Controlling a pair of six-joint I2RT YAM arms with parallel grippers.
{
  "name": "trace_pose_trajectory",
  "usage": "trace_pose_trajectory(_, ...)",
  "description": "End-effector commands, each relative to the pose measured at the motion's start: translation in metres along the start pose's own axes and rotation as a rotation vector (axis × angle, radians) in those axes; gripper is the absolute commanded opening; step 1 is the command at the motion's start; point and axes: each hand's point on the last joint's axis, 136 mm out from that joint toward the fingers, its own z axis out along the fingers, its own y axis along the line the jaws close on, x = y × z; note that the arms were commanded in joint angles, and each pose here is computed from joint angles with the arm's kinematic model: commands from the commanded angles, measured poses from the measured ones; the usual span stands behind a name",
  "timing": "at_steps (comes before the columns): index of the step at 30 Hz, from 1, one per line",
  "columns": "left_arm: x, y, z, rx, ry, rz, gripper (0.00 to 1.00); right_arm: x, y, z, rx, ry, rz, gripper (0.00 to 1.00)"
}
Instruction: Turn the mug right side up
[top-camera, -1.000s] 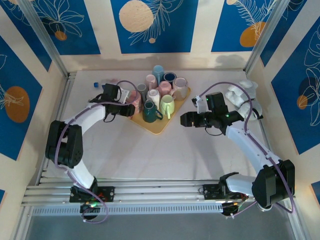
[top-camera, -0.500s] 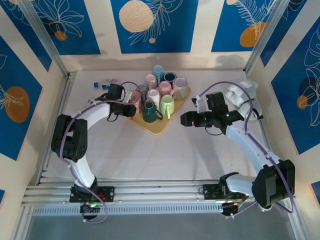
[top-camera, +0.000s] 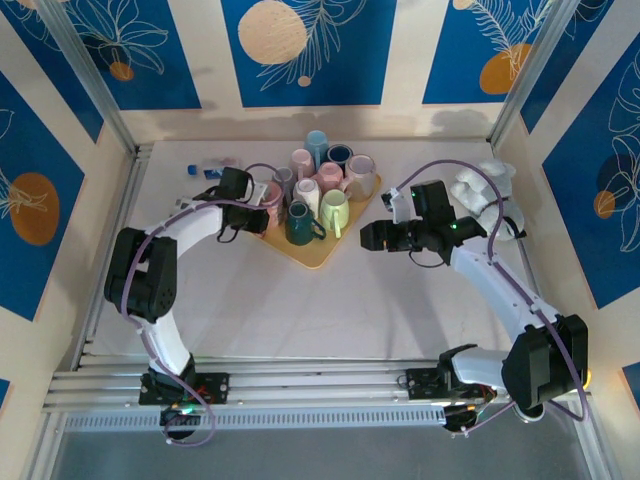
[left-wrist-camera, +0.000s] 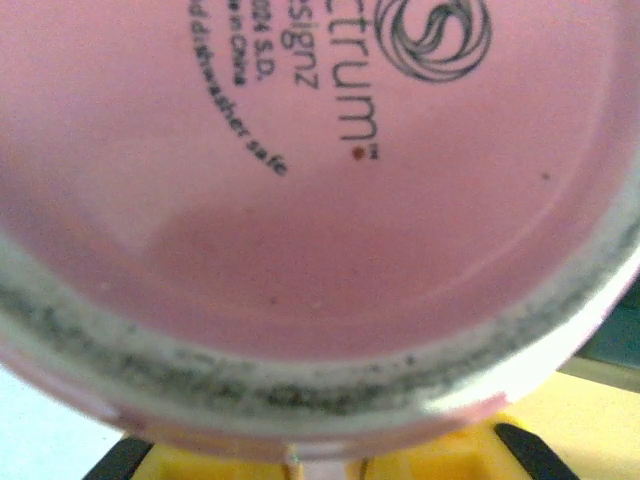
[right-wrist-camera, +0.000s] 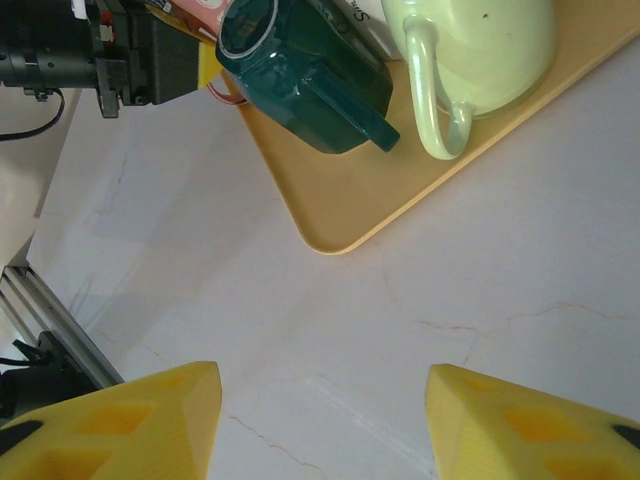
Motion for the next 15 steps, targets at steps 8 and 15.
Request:
trace_pose_trajectory(8,-0.045,-0.025,-0.076,0.036,-0.201,0.019,0.03,-0.009,0.02,-0.012,-0.088,-0.022,-0.017,0.56)
trace_pose_trajectory(15,-0.062,-0.043,-0.127,0.097,-0.293,-0.025,0.01,-0.009,0.033,-0.019,-0.14,-0.03,-0.008,0.56)
